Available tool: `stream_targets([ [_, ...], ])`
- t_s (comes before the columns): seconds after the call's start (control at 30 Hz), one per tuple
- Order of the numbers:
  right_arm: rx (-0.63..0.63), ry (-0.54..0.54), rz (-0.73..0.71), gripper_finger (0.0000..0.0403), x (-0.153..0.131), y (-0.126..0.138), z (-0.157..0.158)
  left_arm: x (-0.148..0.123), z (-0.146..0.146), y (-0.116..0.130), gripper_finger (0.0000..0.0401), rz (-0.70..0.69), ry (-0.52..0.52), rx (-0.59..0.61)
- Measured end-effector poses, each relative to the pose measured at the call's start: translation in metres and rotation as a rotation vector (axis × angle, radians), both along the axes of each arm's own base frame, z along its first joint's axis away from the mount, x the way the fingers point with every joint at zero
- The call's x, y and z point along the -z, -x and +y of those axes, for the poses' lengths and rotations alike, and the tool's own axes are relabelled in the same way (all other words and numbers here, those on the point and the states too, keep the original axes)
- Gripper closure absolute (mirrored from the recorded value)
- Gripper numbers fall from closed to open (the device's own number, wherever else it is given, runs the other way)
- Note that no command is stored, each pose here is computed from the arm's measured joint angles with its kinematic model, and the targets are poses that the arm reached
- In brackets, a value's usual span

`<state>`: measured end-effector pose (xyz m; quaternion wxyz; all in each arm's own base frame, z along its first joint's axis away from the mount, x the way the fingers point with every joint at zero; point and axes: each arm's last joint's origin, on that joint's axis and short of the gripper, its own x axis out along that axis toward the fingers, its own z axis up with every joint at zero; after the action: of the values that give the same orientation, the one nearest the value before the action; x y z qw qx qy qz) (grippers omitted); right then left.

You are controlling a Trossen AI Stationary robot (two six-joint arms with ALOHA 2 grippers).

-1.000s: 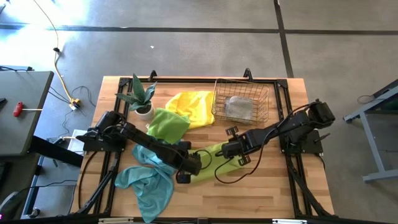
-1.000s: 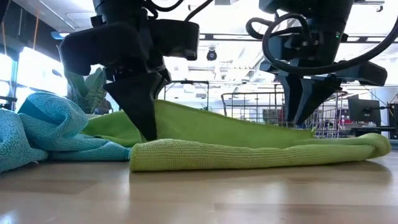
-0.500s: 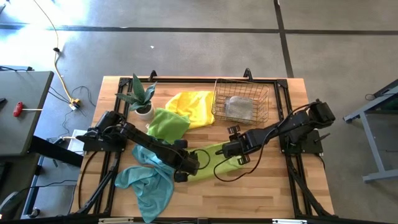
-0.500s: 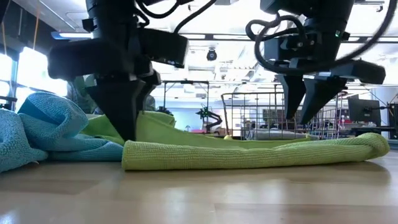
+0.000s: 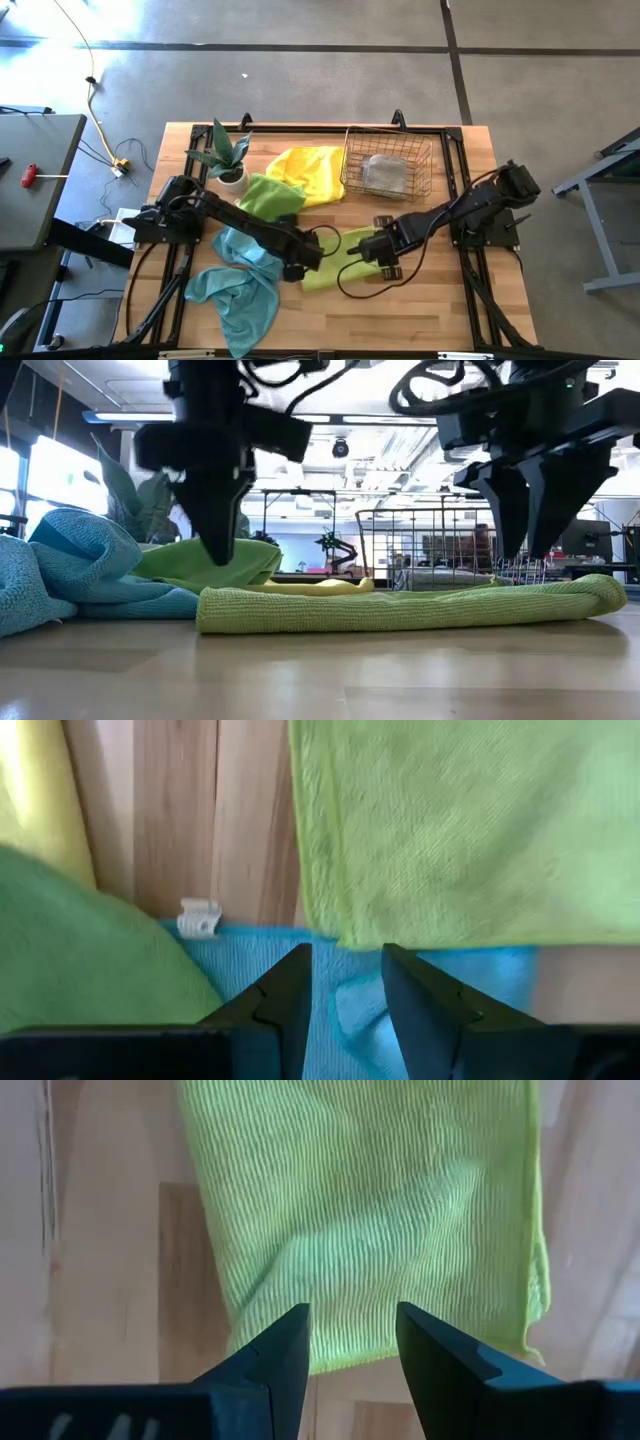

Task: Fold microfiber towels
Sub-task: Fold the light green microfiber towel

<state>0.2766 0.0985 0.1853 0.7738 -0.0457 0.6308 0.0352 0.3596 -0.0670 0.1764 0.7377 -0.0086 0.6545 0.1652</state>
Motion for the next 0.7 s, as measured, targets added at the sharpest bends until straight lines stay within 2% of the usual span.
stream_targets([
  [0.1,-0.003,0.035,-0.044,0.0259,0.003,0.0,0.003,-0.009,-0.01,-0.009,0.0286,-0.087,0.016,0.039],
  [0.23,0.003,0.049,-0.037,0.0259,0.016,0.006,0.0,-0.012,-0.029,-0.022,0.0286,-0.25,0.047,0.129],
  [0.33,0.02,0.067,-0.004,0.0259,0.027,0.013,-0.004,-0.009,-0.038,-0.025,0.0286,-0.32,0.054,0.184],
  [0.5,-0.015,0.088,-0.002,0.0259,0.04,0.02,-0.007,-0.001,-0.039,-0.027,0.0286,-0.388,0.048,0.163],
  [0.7,-0.082,0.202,-0.007,0.0259,0.046,0.024,-0.012,0.025,-0.034,-0.02,0.0286,-0.398,0.064,0.108],
])
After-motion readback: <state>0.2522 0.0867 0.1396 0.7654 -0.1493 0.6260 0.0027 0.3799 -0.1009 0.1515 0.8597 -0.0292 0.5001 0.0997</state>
